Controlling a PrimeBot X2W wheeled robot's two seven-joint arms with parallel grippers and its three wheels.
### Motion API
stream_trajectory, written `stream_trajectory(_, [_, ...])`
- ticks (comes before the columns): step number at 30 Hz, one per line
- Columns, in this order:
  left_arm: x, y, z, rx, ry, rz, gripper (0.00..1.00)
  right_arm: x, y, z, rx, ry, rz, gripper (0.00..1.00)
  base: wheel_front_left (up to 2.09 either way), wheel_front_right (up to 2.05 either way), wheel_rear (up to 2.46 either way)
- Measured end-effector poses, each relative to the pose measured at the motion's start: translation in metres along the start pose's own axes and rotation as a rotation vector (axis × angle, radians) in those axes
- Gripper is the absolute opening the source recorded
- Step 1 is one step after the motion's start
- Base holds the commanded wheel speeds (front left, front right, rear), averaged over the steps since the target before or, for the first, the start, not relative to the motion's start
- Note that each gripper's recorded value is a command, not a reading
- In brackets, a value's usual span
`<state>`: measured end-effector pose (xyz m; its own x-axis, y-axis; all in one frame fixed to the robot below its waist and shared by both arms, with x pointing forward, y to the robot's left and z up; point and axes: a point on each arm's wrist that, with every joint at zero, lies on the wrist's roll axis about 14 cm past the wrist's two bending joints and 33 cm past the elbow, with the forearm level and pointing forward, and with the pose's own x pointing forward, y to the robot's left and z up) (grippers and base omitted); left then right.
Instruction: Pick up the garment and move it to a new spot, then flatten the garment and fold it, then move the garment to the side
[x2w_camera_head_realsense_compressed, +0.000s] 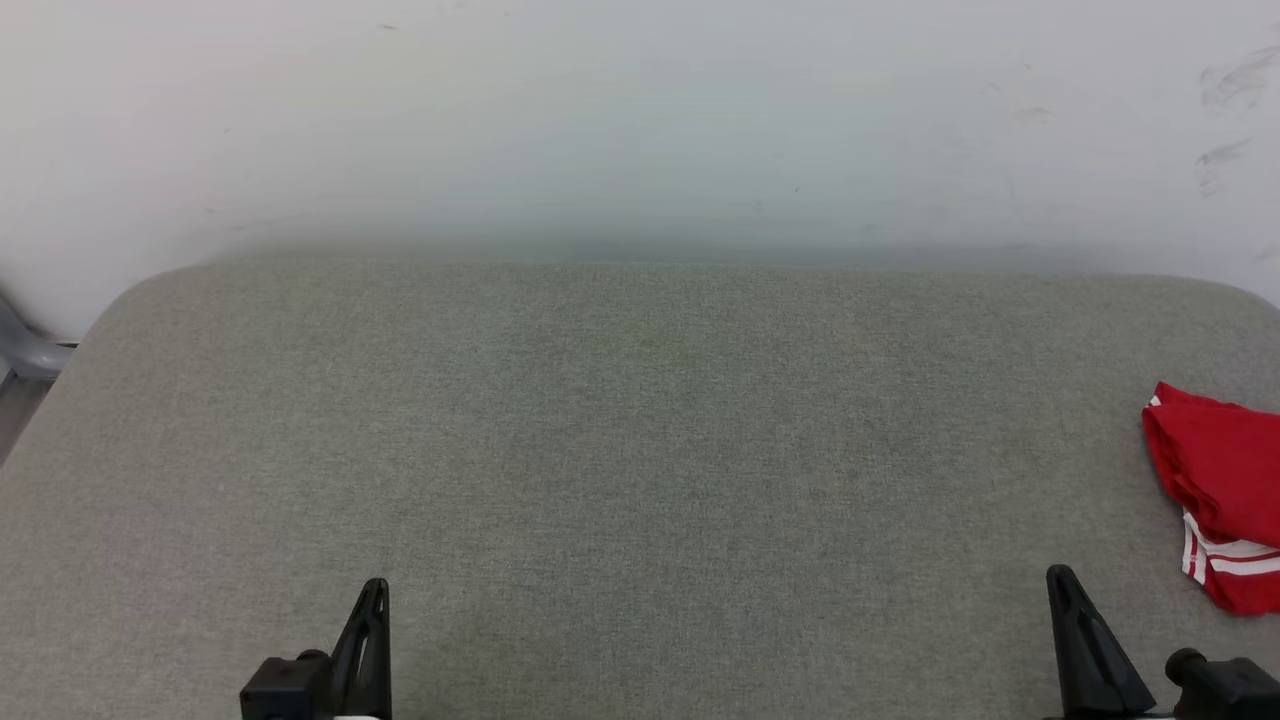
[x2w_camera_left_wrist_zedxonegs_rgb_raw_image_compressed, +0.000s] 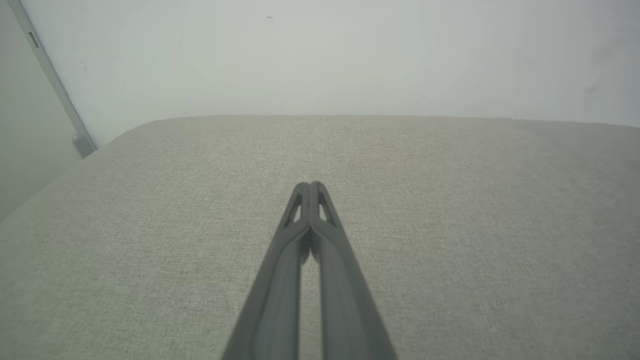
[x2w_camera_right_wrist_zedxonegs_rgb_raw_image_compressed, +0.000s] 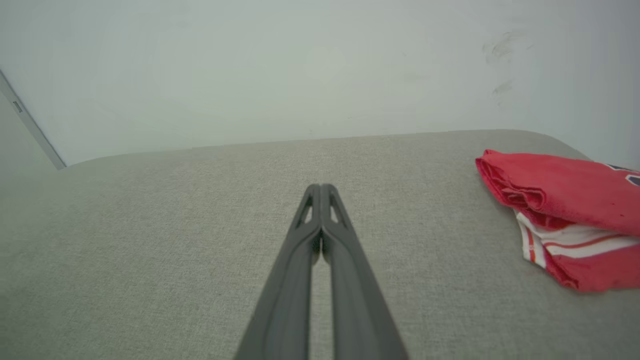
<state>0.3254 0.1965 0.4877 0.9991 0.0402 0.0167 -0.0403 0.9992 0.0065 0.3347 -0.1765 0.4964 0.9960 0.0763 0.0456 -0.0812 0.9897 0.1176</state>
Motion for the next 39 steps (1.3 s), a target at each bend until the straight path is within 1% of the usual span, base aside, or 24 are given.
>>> stream_trajectory(9, [0.003, 0.006, -0.006, -0.187, 0.041, 0.038, 0.0, 0.0, -0.007, -0.007, 0.179, 0.027, -0.047, 0.0, 0.0, 0.0, 0.0])
stream_trajectory(18, [0.009, 0.011, -0.009, -0.358, 0.066, 0.068, 0.0, 0.008, -0.011, -0.004, 0.339, 0.019, -0.074, 0.0, 0.0, 0.0, 0.0])
stream_trajectory(28, [0.017, 0.011, -0.009, -0.535, 0.076, 0.079, 0.0, 0.014, -0.014, -0.006, 0.497, 0.026, -0.098, 0.0, 0.0, 0.0, 0.0])
stream_trajectory(39, [0.024, 0.012, -0.008, -0.706, 0.083, 0.09, 0.0, 0.021, -0.017, -0.004, 0.654, 0.02, -0.112, 0.0, 0.0, 0.0, 0.0])
